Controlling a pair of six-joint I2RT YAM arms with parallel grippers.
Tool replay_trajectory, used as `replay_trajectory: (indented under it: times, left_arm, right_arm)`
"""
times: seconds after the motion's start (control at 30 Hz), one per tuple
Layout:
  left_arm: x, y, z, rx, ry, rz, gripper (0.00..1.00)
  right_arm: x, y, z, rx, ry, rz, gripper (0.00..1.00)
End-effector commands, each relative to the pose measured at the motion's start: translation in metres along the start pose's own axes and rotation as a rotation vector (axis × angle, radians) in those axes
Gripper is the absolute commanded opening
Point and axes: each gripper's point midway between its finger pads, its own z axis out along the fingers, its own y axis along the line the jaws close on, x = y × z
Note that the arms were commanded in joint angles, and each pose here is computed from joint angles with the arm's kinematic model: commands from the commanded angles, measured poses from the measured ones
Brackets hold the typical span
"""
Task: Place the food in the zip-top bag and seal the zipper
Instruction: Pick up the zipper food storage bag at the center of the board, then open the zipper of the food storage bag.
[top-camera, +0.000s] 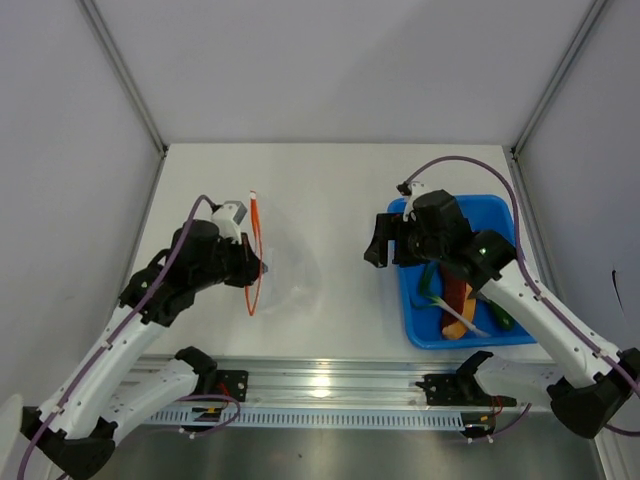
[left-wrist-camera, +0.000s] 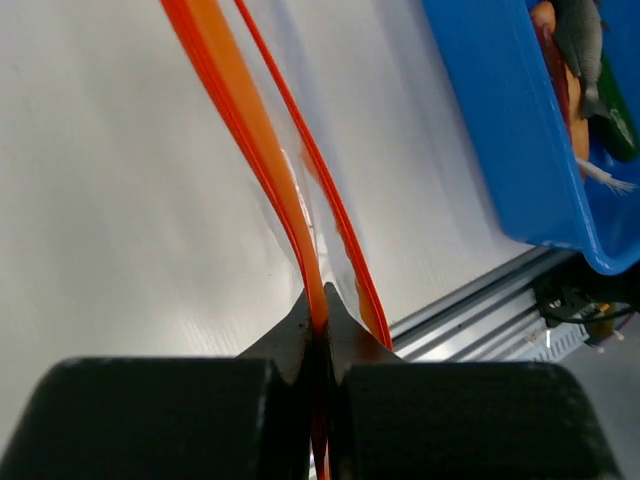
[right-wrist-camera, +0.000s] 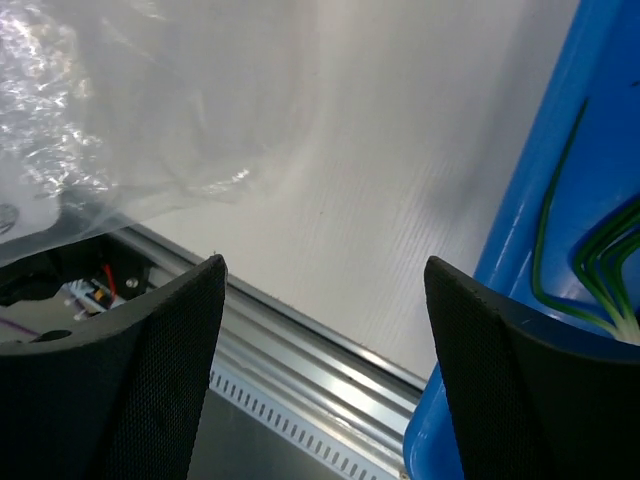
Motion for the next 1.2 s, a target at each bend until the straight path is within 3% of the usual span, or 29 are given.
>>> replay_trajectory:
  times: [0.0, 0.07, 0.23, 0.37, 0.5, 0.8, 0.97, 1.17]
  left_arm:
    - [-0.013, 0.013, -0.023, -0.081, -0.089, 0.052, 0.0]
    - [-0.016, 0.012, -0.029, -0.077, -0.113, 0.055, 0.0]
    - [-0.012, -0.002, -0.022, -0.011, -0.109, 0.017, 0.01]
    - [0.003, -0.005, -0.005, -0.006, -0.056, 0.015, 0.01]
    - [0.007, -0.005, 0.003, -0.033, -0.042, 0.037, 0.01]
    - [0.008, -0.009, 0.007, -0.022, -0.045, 0.034, 0.01]
    - [0.007, -0.01, 0.009, -0.022, -0.048, 0.036, 0.0]
    - [0.009, -0.009, 0.012, -0.032, -0.038, 0.043, 0.01]
  right_arm:
    - [-0.02, -0.016, 0.005, 0.15, -0.056, -0.026, 0.82]
    - [-0.025, -0.007, 0.009, 0.129, -0.057, -0.034, 0.82]
    - [-0.025, 0.069, 0.04, -0.068, -0.068, 0.002, 0.8]
    - [-0.036, 0.119, 0.061, -0.144, -0.094, 0.029, 0.69]
    - [-0.049, 0.161, 0.076, -0.177, -0.087, -0.012, 0.65]
    - [-0.044, 0.186, 0.101, -0.18, -0.073, 0.006, 0.52]
    - [-0.034, 0.188, 0.108, -0.185, -0.04, 0.005, 0.52]
    - [-0.052, 0.185, 0.085, -0.139, -0.119, -0.038, 0.54]
